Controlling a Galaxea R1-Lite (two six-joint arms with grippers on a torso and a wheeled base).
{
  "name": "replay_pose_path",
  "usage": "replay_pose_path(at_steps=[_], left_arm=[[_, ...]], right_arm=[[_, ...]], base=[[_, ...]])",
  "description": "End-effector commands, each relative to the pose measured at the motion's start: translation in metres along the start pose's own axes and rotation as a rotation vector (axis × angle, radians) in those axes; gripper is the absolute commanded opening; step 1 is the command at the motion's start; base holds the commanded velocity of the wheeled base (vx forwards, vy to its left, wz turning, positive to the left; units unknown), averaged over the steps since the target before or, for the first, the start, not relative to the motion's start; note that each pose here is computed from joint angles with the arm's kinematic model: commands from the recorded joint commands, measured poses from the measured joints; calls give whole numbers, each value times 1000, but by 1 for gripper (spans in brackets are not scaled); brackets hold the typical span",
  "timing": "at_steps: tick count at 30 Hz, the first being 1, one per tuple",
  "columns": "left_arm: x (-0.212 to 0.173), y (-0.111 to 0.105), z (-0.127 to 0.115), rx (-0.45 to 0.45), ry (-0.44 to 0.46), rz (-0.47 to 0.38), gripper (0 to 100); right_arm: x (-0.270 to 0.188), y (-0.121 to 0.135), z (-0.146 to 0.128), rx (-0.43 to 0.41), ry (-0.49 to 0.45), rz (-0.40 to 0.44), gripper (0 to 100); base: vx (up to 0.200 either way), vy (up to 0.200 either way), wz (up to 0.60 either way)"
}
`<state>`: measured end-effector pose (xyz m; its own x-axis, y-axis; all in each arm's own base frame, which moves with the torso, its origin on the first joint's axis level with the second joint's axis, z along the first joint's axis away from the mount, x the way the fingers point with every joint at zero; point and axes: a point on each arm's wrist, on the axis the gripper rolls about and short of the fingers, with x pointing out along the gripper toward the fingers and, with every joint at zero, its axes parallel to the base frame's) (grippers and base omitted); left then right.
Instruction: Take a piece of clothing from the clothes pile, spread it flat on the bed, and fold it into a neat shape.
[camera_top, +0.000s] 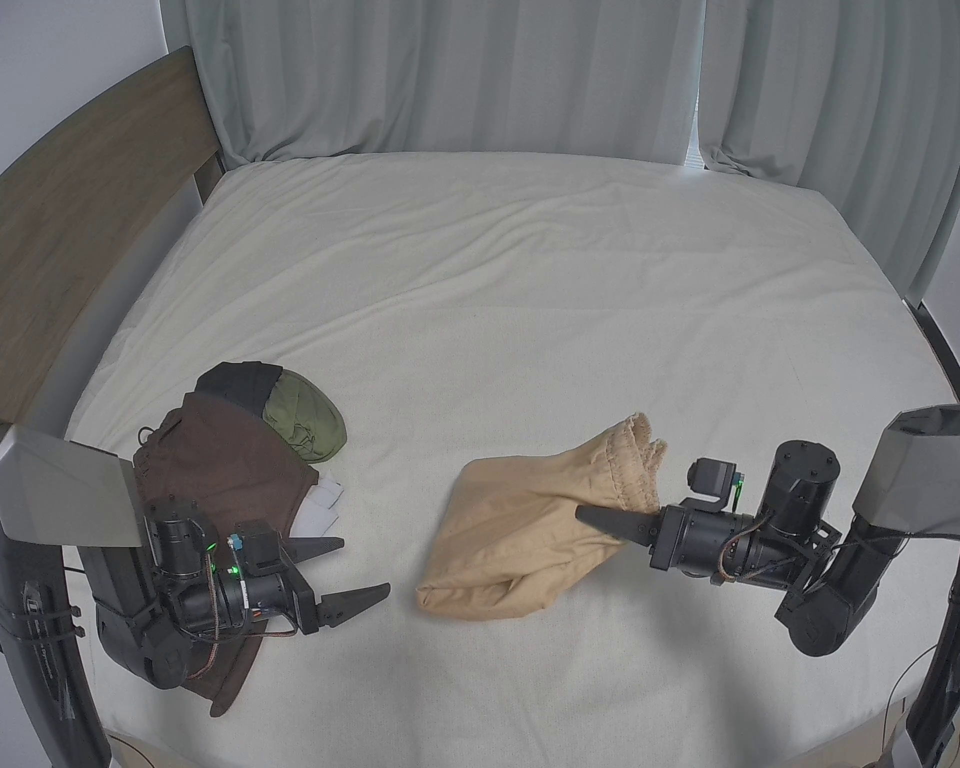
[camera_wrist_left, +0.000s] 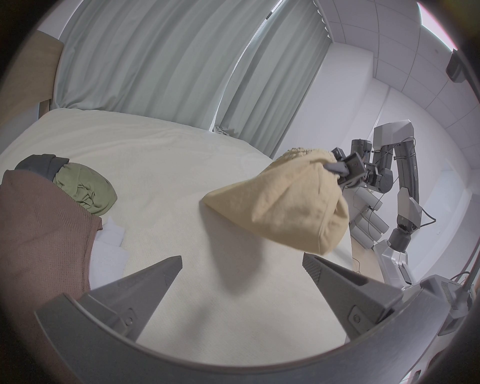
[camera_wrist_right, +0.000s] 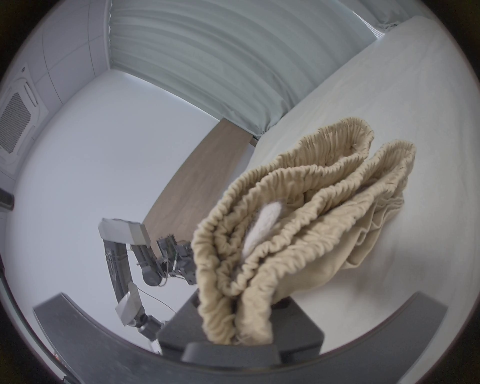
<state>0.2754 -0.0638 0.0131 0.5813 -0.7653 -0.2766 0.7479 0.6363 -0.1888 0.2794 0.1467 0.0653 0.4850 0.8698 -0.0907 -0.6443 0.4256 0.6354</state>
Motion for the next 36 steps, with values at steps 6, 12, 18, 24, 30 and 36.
replay_pose_path(at_steps=[6,12,18,24,30,36], left_arm=[[1,-2,-1,-2,5,-7,100],[1,-2,-1,-1,4,-7,100],[2,-1,-2,-4,8,-7,100],[2,-1,-3,-6,10,-6,100],[2,-1,-3,-7,11,-6,100],[1,-1,-3,-7,11,-9,100]], right_arm=[[12,15,30,-17,-90,81,0],[19,18,41,-36,-120,107,0],[29,18,62,-42,-169,132,0],[40,13,81,-34,-194,139,0],[52,-5,92,-21,-203,116,0],[65,-22,101,-15,-208,98,0]], base=[[0,0,0],[0,0,0],[0,0,0],[0,0,0],[0,0,0],[0,0,0]])
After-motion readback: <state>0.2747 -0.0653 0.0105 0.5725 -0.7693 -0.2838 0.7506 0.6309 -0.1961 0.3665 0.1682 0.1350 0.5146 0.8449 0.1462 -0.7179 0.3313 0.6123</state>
